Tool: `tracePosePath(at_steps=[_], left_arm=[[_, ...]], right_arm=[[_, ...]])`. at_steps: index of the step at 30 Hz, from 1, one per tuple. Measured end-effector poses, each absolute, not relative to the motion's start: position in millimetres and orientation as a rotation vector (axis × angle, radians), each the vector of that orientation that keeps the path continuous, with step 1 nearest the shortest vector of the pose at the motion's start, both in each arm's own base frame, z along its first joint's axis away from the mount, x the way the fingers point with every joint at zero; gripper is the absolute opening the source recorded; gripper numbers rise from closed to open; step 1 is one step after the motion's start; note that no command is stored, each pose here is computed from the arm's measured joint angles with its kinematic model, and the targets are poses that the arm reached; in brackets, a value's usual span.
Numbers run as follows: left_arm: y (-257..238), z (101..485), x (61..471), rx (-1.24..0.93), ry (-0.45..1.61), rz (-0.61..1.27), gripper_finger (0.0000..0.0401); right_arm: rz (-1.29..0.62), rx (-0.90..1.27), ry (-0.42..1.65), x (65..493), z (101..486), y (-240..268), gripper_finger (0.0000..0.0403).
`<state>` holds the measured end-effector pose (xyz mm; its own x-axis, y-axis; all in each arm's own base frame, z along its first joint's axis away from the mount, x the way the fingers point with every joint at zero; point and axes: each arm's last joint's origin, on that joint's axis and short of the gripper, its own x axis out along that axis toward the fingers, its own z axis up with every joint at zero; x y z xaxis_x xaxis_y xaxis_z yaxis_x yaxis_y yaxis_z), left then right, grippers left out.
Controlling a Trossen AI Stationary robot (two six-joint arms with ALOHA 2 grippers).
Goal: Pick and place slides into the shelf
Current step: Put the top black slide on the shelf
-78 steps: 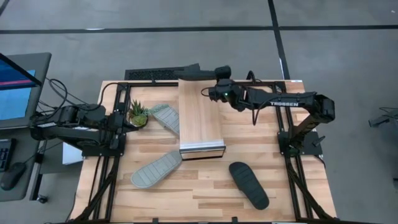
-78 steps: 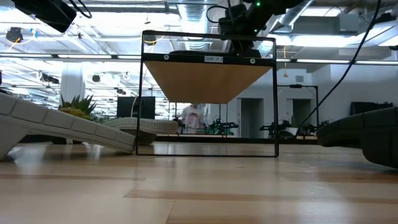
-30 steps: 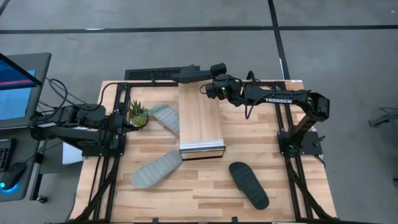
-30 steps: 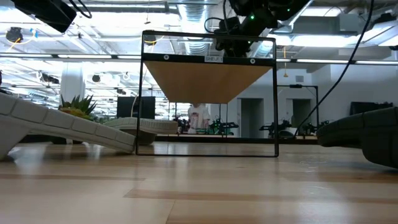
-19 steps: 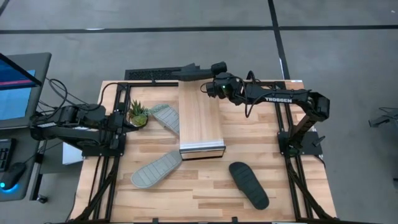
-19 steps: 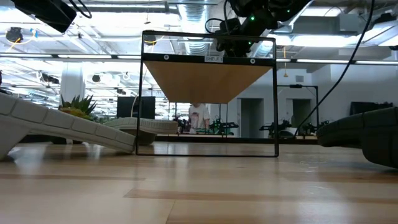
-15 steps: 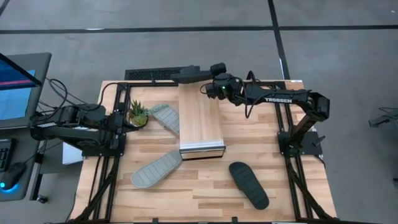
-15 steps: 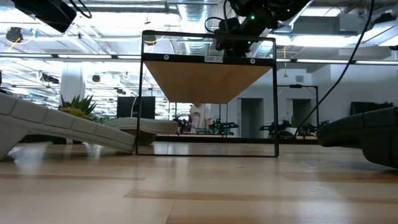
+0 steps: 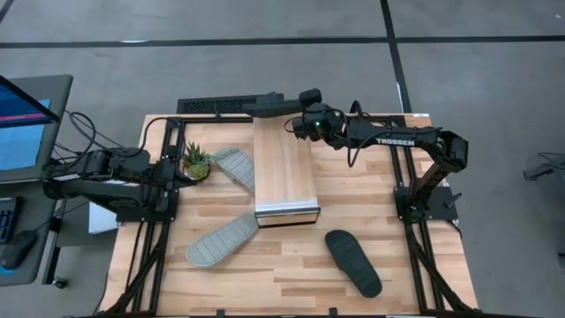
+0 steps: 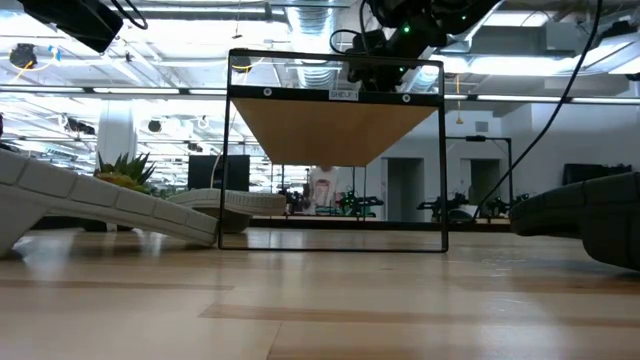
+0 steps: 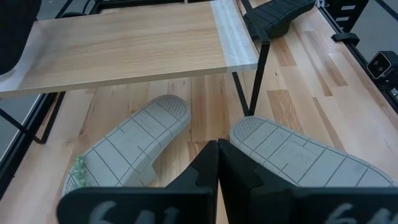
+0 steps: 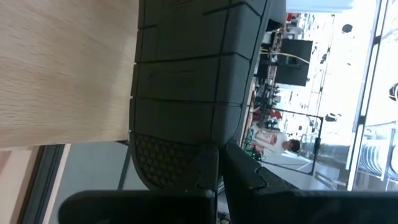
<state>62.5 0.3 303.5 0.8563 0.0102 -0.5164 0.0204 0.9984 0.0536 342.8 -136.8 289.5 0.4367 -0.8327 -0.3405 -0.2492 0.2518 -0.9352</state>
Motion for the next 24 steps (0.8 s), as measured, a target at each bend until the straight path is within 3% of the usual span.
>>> tracePosePath(at_steps=[24], left_arm=[[0.3,303.5,62.5,0.058,0.543,-0.006,0.0000]], right_arm=[[-0.493,-1.293,1.133,340.8,285.4,-135.7,0.0017]])
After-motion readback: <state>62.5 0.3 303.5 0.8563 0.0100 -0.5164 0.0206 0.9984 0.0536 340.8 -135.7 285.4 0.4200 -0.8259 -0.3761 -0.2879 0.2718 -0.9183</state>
